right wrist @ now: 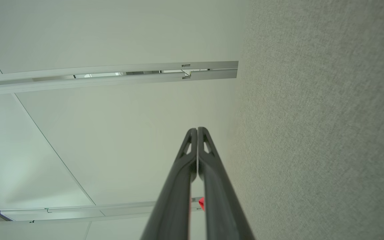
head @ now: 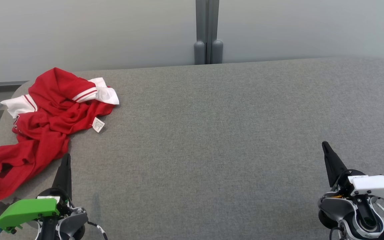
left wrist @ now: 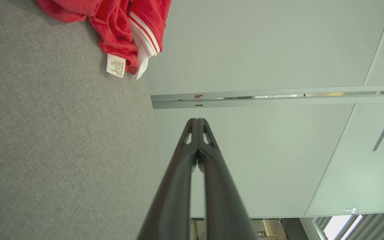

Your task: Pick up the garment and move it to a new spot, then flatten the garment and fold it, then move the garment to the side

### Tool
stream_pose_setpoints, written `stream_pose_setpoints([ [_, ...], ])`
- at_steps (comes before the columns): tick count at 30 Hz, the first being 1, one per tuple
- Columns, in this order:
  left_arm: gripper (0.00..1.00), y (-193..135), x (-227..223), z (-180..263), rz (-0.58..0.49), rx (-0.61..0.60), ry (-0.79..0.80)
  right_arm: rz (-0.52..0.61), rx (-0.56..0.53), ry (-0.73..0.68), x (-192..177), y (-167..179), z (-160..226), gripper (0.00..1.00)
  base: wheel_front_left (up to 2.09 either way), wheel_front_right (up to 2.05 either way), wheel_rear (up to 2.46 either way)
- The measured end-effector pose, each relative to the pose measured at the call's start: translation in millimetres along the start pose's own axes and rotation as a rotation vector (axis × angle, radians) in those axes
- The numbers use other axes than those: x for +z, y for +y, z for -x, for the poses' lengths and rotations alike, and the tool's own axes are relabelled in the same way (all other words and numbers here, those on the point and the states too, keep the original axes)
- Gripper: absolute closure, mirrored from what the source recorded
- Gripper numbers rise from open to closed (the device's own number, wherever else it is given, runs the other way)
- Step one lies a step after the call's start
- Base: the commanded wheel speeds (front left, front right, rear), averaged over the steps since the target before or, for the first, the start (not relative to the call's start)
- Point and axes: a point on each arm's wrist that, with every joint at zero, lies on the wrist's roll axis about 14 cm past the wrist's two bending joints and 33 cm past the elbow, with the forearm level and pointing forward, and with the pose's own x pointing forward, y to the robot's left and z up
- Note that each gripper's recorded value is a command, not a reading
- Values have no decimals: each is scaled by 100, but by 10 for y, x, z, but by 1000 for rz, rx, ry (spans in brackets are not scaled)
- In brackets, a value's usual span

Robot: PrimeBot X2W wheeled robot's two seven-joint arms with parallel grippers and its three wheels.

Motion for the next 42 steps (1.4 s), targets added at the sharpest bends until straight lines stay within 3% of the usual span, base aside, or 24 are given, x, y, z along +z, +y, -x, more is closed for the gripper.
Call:
stream_pose_setpoints([
  [42,100,0,-1,0,0,0,0,0,0,0,0,0,0,100,0,0,0],
])
